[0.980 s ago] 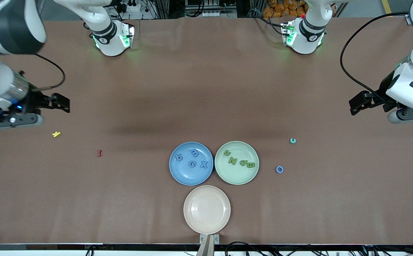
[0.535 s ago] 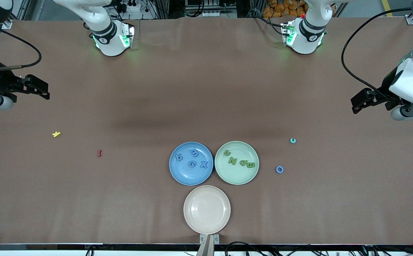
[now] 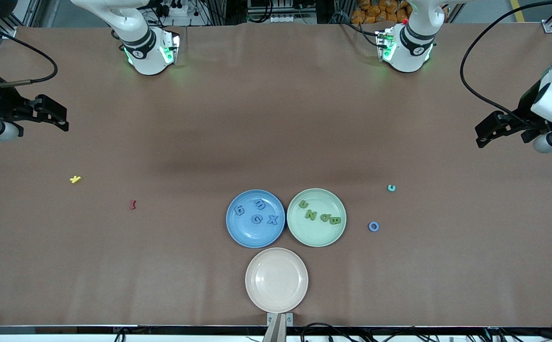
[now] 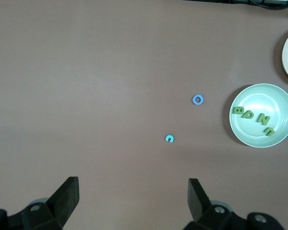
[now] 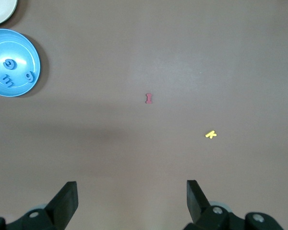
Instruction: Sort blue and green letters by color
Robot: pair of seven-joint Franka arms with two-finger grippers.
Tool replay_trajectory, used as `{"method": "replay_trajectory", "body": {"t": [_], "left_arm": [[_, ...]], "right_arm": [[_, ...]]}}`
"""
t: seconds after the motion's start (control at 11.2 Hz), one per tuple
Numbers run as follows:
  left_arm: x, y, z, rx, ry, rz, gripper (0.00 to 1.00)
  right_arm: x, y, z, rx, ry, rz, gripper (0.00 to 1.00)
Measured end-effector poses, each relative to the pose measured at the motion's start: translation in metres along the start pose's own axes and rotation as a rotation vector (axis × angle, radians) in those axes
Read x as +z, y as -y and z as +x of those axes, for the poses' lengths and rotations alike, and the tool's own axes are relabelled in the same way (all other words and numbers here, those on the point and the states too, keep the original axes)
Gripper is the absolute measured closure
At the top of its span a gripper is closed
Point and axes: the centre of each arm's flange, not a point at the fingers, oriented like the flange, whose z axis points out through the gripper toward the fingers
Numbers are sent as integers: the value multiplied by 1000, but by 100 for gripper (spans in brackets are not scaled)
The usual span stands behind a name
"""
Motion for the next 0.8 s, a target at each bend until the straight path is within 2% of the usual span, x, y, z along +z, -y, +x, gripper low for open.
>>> {"method": "replay_trajectory", "body": {"t": [0.36,0.45,0.53,0.8], "left_arm": [[-5,1,-8,-2,-2,-1,0],[-5,-1,-9,-4,4,-26,0],[-4,-4,-10,-2,15,-51,0],[0,-5,-16,13,71,-51,0]], "right_arm": [[0,0,1,0,-4,0,0],[0,0,1,0,-5,0,0],[-1,0,2,0,-13,-1,0],[-2,-1,2,1,-19,-1,0]]}}
